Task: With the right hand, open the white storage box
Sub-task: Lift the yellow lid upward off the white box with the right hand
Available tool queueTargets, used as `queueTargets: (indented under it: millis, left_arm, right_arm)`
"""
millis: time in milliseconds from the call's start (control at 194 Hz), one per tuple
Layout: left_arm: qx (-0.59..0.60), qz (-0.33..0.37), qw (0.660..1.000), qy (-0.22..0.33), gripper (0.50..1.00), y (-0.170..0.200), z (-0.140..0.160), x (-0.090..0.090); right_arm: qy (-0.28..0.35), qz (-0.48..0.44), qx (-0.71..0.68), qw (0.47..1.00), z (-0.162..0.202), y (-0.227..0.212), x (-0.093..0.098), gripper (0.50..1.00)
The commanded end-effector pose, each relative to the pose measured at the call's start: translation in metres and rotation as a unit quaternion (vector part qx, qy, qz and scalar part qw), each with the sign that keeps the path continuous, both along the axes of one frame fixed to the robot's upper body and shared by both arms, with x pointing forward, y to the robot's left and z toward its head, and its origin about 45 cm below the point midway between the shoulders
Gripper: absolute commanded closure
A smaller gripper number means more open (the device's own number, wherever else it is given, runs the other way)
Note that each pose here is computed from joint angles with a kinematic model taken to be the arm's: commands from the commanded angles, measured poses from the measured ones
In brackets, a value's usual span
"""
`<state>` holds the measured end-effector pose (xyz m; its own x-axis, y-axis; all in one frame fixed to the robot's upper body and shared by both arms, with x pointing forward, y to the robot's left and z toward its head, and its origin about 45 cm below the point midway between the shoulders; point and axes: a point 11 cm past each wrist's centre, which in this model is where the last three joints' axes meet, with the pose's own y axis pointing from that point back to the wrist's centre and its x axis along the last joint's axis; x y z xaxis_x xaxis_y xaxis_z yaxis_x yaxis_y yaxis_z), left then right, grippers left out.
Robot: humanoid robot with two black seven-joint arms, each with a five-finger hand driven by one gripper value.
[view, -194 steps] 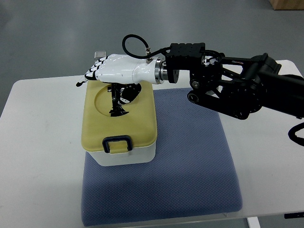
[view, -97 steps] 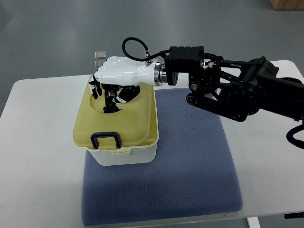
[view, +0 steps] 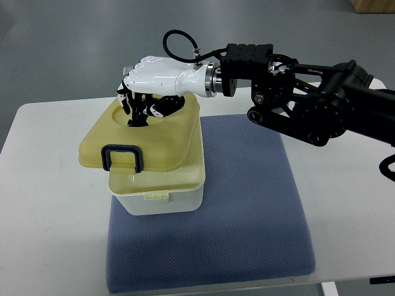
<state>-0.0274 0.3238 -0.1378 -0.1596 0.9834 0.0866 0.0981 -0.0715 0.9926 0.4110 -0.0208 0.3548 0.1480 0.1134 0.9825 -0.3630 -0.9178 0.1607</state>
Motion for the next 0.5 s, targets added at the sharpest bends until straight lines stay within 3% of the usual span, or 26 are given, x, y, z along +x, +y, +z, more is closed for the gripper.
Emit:
queueTargets:
  millis: [0,201,495]
  left_arm:
    - [0.0,0.0,1.0,0.0,0.5,0.0,0.0,0.0]
    - [0.0,-0.001,1.0,0.0,0.5,0.0,0.0,0.0]
    - [-0.001,-0.002,1.0,0.001,0.5,-0.001,0.0,0.0]
  right_arm:
    - [-0.019,-0.002,0.007,1.0,0.022,-0.01,0.005,1.0]
    - [-0.051,-0.027,0.007,0.998,0.058,-0.056,0.018,1.0]
    - [-0.073,-0.075,-0.01,0.994,0.079,-0.143,0.029,1.0]
